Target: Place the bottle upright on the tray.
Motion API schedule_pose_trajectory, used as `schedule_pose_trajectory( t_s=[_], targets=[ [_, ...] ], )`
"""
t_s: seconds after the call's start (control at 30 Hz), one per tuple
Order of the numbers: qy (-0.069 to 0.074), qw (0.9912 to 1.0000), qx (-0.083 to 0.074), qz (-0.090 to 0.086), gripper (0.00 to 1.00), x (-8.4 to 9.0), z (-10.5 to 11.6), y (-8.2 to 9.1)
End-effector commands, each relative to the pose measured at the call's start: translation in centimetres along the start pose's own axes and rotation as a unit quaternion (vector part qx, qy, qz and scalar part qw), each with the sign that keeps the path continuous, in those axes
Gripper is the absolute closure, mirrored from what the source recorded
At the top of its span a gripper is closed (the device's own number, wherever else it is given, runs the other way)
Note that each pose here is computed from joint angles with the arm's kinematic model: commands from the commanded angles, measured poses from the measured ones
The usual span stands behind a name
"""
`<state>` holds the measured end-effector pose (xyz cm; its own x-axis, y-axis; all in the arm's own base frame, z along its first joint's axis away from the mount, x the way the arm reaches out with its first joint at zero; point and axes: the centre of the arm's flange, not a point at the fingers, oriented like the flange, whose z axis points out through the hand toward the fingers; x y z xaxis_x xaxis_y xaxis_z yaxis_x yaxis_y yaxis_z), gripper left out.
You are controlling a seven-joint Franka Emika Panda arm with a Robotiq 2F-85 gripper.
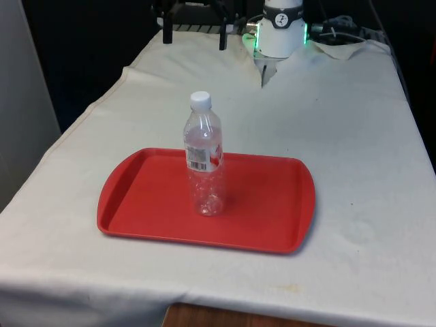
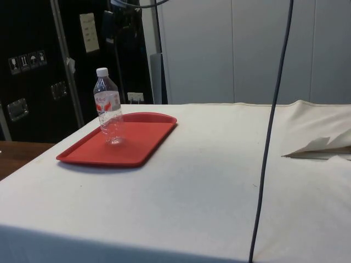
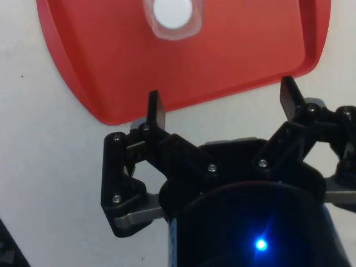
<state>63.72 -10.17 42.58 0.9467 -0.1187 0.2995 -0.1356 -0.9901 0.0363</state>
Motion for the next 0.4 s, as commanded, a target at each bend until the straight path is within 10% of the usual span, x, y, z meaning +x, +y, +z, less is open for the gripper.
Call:
schedule_pose_trajectory(
  t_s=[0.0,0.37],
  targets=[
    [-0.005,0.99997,0.005,-0.002,0.0,0.0,-0.2,0.0],
    [-0.022,0.99967,0.005,-0.012,0.0,-0.3,-1.0,0.1]
  ],
)
